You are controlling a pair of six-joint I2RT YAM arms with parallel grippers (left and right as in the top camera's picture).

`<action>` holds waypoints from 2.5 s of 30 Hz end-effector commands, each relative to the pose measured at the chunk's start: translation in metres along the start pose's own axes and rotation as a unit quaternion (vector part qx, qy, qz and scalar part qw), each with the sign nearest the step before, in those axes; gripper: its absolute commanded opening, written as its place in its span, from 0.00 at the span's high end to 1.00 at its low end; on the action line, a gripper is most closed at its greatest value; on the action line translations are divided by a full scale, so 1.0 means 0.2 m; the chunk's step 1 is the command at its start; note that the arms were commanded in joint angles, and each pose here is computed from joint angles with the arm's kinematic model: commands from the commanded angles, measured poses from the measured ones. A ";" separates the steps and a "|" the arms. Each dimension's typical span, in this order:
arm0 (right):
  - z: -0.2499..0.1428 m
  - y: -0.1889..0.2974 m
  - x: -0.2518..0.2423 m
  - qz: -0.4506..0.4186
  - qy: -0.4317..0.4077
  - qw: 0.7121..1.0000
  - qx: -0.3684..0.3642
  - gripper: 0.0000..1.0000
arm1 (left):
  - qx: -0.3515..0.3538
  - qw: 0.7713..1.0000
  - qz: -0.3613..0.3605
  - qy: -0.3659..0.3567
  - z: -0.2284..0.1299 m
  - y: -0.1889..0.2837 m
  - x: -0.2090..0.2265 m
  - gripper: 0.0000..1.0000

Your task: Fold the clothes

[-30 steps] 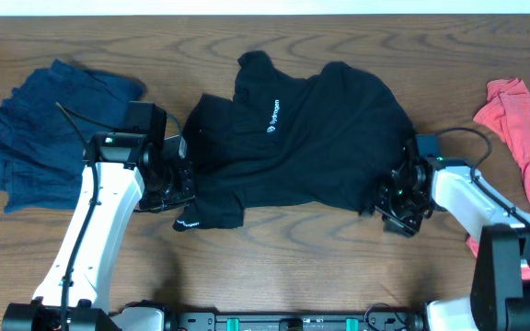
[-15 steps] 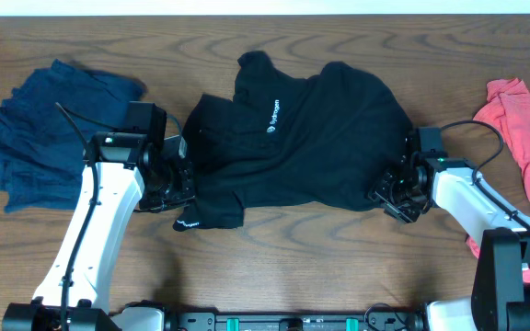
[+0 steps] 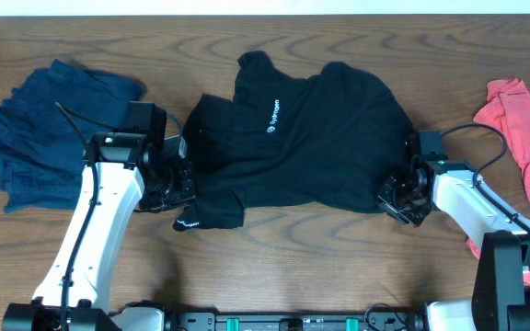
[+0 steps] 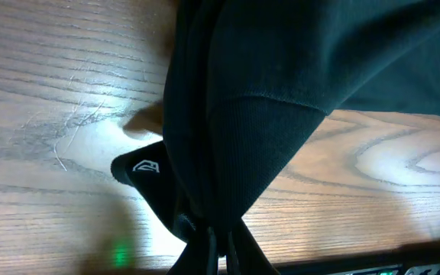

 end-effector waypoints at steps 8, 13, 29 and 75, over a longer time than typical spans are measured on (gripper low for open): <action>-0.01 -0.04 -0.08 -0.060 0.052 0.997 -0.015 0.99 | 0.007 1.000 -0.003 -0.005 0.00 0.00 0.00 0.94; 0.06 0.31 0.02 0.009 0.100 0.994 -0.051 0.99 | -0.001 0.994 -0.097 -0.053 -0.02 0.06 -0.09 0.94; 0.05 1.70 -0.13 0.131 0.150 0.904 -0.378 0.99 | -0.311 0.936 -0.132 -0.101 -0.10 0.94 -0.25 0.94; 0.62 1.38 0.11 -0.005 0.130 0.955 -0.268 0.99 | -0.208 0.969 -0.121 -0.060 0.63 0.71 -0.19 0.94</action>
Point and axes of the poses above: each gripper's point midway between its finger pads, its own y axis back along the fingers, its own x axis along the line the jaws close on, z = x × y, the point moved 9 cm from there along y, back along the fingers, and after that the axes turned 7 degrees about -y, right-handed, at the moved point
